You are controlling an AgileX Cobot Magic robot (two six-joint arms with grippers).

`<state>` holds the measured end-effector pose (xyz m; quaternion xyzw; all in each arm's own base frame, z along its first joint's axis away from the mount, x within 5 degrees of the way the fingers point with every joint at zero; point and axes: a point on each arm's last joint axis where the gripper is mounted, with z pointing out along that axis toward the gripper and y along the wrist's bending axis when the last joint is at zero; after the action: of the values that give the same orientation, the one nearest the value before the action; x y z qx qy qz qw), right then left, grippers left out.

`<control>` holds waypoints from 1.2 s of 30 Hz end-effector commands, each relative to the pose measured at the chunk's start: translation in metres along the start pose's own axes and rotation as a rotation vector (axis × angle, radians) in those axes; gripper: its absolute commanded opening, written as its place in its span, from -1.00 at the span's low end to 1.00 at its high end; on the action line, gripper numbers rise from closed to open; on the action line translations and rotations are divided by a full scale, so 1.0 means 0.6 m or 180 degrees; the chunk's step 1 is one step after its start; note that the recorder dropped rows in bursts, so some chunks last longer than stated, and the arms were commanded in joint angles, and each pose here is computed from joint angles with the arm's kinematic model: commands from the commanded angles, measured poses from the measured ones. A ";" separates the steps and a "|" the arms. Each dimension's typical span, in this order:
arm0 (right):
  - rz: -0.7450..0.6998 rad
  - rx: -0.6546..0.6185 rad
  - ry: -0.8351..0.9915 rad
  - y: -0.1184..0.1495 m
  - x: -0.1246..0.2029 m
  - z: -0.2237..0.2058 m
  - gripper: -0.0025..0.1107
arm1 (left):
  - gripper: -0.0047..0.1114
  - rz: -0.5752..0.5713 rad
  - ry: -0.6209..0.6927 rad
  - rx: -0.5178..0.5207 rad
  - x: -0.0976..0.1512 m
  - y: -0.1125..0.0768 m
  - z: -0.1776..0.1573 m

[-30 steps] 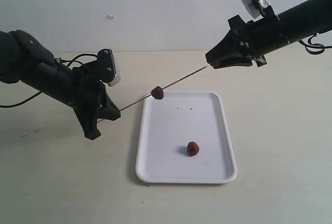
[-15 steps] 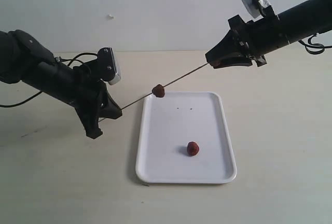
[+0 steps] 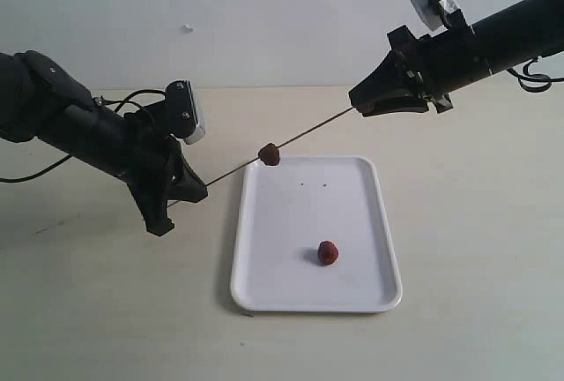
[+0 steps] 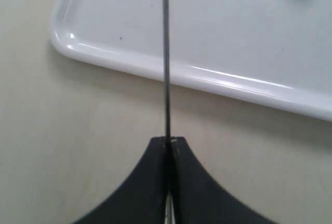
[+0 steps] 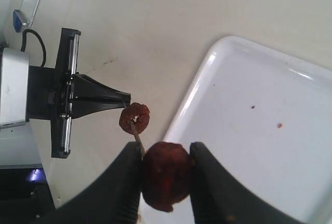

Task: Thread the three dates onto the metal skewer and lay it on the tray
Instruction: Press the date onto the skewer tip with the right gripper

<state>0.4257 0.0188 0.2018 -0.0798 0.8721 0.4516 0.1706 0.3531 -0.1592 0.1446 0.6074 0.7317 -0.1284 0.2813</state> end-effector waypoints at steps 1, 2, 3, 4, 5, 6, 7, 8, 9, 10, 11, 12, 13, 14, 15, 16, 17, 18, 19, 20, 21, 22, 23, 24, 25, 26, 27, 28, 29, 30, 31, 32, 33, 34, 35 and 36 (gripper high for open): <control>-0.0068 -0.0040 -0.0070 0.008 -0.006 -0.007 -0.41 | -0.92 -0.0010 -0.0019 0.0001 -0.003 -0.003 0.000; -0.0066 -0.0044 -0.0074 0.008 -0.006 -0.007 -0.41 | -0.92 0.0004 -0.0010 0.0003 -0.002 -0.003 0.000; -0.0067 -0.0048 -0.0078 0.008 -0.006 -0.007 -0.41 | -0.92 0.0018 -0.0001 0.0005 -0.002 -0.003 0.000; -0.0074 -0.0048 -0.0078 0.008 -0.006 -0.007 -0.41 | -0.92 0.0018 -0.0001 0.0005 -0.002 -0.003 0.000; -0.0074 -0.0048 -0.0078 0.008 -0.006 -0.007 -0.41 | -0.92 0.0018 -0.0001 0.0005 -0.002 -0.003 0.000; -0.0074 -0.0048 -0.0078 0.008 -0.006 -0.007 -0.41 | -0.92 0.0018 -0.0001 0.0005 -0.002 -0.003 0.000; -0.0074 -0.0048 -0.0078 0.008 -0.006 -0.007 -0.41 | -0.92 0.0018 -0.0001 0.0005 -0.002 -0.003 0.000; -0.0074 -0.0048 -0.0078 0.008 -0.006 -0.007 -0.41 | -0.92 0.0018 -0.0001 0.0005 -0.002 -0.003 0.000; -0.0074 -0.0048 -0.0078 0.008 -0.006 -0.007 -0.41 | -0.92 0.0018 -0.0001 0.0005 -0.002 -0.003 0.000; -0.0074 -0.0048 -0.0078 0.008 -0.006 -0.007 -0.41 | -0.92 0.0018 -0.0001 0.0005 -0.002 -0.003 0.000; -0.0074 -0.0048 -0.0078 0.008 -0.006 -0.007 -0.41 | -0.92 0.0018 -0.0001 0.0005 -0.002 -0.003 0.000; -0.0074 -0.0048 -0.0078 0.008 -0.006 -0.007 -0.41 | -0.92 0.0018 -0.0001 0.0005 -0.002 -0.003 0.000; -0.0074 -0.0048 -0.0078 0.008 -0.006 -0.007 -0.41 | -0.92 0.0012 -0.0001 0.0003 -0.002 -0.003 0.000; -0.0074 -0.0048 -0.0078 0.008 -0.006 -0.007 -0.41 | -0.92 0.0006 -0.0003 -0.0004 -0.002 -0.003 0.000; -0.0074 -0.0048 -0.0078 0.008 -0.006 -0.007 -0.41 | -0.92 -0.0001 -0.0006 -0.0012 -0.002 -0.002 0.000; -0.0074 -0.0048 -0.0078 0.008 -0.006 -0.007 -0.41 | -0.92 -0.0012 -0.0012 -0.0038 -0.003 -0.001 0.000; -0.0074 -0.0048 -0.0078 0.008 -0.006 -0.007 -0.41 | -0.92 -0.0013 -0.0012 -0.0041 -0.003 -0.001 0.000; -0.0074 -0.0048 -0.0078 0.008 -0.006 -0.007 -0.41 | -0.92 -0.0006 -0.0012 -0.0041 -0.003 -0.001 0.000; -0.0074 -0.0048 -0.0078 0.008 -0.006 -0.007 -0.41 | -0.92 -0.0006 -0.0012 -0.0041 -0.003 -0.001 0.000; -0.0072 -0.0053 -0.0068 0.010 -0.006 -0.005 -0.41 | -0.92 -0.0010 -0.0018 -0.0042 -0.003 -0.001 0.000; -0.0061 -0.0056 -0.0064 0.011 -0.006 -0.004 -0.41 | -0.92 -0.0017 -0.0022 -0.0043 -0.003 -0.001 0.000; -0.0075 -0.0077 -0.0048 0.016 -0.006 0.002 -0.41 | -0.92 0.0010 -0.0025 -0.0041 -0.004 -0.001 0.001; -0.0083 -0.0091 -0.0038 0.019 -0.006 0.006 -0.41 | -0.92 0.0034 -0.0037 -0.0042 -0.005 -0.002 0.001; -0.0092 -0.0104 -0.0025 0.022 -0.005 0.010 -0.41 | -0.92 0.0053 -0.0041 -0.0028 -0.008 -0.005 0.003; -0.0099 -0.0109 -0.0015 0.024 -0.005 0.012 -0.41 | -0.92 0.0066 -0.0042 -0.0026 -0.010 -0.006 0.004; -0.0099 -0.0109 -0.0015 0.024 -0.005 0.012 -0.41 | -0.92 0.0078 -0.0043 -0.0025 -0.012 -0.008 0.005; -0.0099 -0.0109 -0.0015 0.024 -0.005 0.012 -0.41 | -0.92 0.0088 -0.0044 -0.0024 -0.014 -0.009 0.006; -0.0099 -0.0109 -0.0015 0.024 -0.005 0.012 -0.41 | -0.92 0.0099 -0.0045 -0.0022 -0.016 -0.010 0.007; -0.0101 -0.0104 -0.0010 0.023 -0.005 0.012 -0.41 | -0.92 0.0099 -0.0045 -0.0022 -0.016 -0.010 0.007; -0.0108 -0.0092 0.0002 0.023 -0.004 0.012 -0.41 | -0.92 0.0103 -0.0043 -0.0031 -0.016 -0.011 0.007; -0.0113 -0.0082 0.0013 0.022 -0.004 0.012 -0.41 | -0.92 0.0103 -0.0043 -0.0031 -0.016 -0.011 0.007; -0.0108 -0.0077 0.0018 0.022 -0.004 0.012 -0.41 | -0.92 0.0086 -0.0053 -0.0034 -0.017 -0.010 0.007; -0.0108 -0.0077 0.0018 0.022 -0.004 0.012 -0.41 | -0.92 0.0066 -0.0059 -0.0059 -0.017 -0.009 0.007; -0.0108 -0.0077 0.0018 0.022 -0.004 0.012 -0.41 | -0.92 0.0042 -0.0065 -0.0097 -0.018 -0.007 0.007; -0.0105 -0.0082 0.0012 0.022 -0.004 0.012 -0.41 | -0.92 0.0017 -0.0078 -0.0108 -0.018 -0.007 0.007; -0.0102 -0.0087 0.0007 0.023 -0.004 0.012 -0.41 | -0.92 0.0014 -0.0079 -0.0108 -0.018 -0.007 0.007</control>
<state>0.4261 0.0307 0.2032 -0.0916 0.8680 0.4574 0.1705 0.3510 -0.1694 0.1452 0.6141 0.7230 -0.1225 0.2919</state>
